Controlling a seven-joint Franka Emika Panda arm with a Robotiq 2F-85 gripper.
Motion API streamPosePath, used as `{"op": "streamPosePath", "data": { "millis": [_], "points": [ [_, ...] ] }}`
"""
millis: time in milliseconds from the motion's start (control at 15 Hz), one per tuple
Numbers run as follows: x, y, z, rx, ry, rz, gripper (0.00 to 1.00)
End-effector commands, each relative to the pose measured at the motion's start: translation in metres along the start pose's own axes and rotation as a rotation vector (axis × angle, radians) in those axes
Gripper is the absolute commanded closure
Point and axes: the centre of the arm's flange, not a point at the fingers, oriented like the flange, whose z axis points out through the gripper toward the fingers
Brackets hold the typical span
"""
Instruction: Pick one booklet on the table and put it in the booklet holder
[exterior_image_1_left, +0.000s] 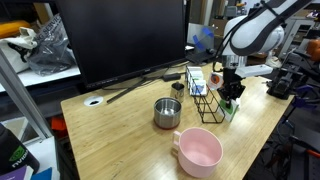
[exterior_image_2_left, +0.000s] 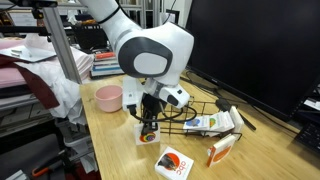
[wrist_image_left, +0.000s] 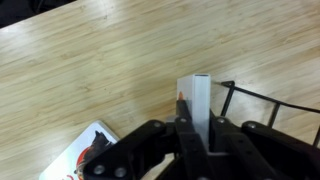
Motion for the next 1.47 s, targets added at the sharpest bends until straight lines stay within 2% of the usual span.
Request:
{"op": "streamPosePath", "data": {
  "millis": [0,267,733,1133,1400],
  "points": [
    [-0.008,0.009,-0.009,-0.005,0.004,0.048,0.96],
    [-0.021,0.018,-0.032,-0.016,0.037,0.091,0.96],
    [-0.034,0.016,-0.094,-0.057,0.103,0.029,0.96],
    [-0.026,-0.002,-0.152,-0.186,0.164,-0.199,0.96],
    [-0.011,-0.005,-0.177,-0.29,0.136,-0.376,0.96]
  ]
}}
